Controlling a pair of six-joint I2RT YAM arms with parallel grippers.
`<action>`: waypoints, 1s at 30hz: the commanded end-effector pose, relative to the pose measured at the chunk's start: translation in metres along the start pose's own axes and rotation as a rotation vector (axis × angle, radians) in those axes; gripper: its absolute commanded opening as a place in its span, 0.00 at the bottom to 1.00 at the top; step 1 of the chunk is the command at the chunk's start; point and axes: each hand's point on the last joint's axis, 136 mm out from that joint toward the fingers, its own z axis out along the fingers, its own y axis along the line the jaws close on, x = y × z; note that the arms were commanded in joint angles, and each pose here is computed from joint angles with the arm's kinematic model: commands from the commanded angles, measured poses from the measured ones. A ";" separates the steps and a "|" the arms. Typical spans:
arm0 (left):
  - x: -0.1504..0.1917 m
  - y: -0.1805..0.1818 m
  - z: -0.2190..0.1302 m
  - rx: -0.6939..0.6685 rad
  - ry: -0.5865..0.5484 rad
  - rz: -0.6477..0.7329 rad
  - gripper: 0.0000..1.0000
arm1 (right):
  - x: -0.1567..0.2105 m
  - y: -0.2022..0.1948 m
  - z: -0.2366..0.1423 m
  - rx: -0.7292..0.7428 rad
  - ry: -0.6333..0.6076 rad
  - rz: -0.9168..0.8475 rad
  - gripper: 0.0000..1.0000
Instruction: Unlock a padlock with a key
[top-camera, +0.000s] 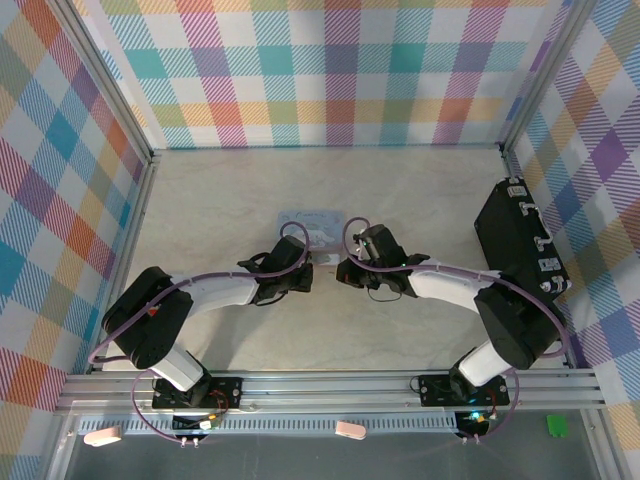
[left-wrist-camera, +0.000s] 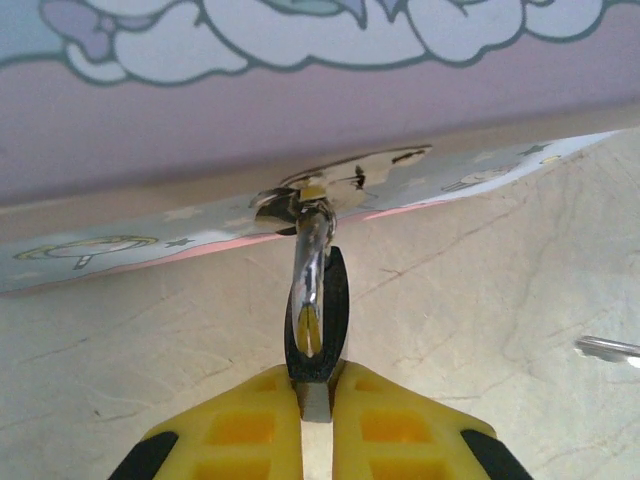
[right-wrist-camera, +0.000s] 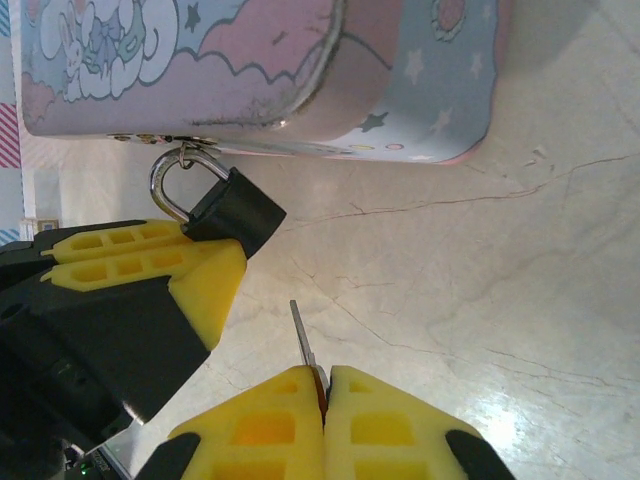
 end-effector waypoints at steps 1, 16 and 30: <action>-0.012 -0.016 -0.008 0.051 -0.007 -0.007 0.11 | -0.010 0.017 0.005 -0.049 -0.016 -0.024 0.00; -0.004 -0.037 -0.009 0.156 0.065 -0.045 0.10 | -0.040 -0.008 0.020 0.047 -0.045 -0.065 0.00; -0.016 -0.056 -0.001 0.220 0.082 -0.181 0.05 | -0.058 -0.013 0.018 0.001 -0.051 -0.021 0.00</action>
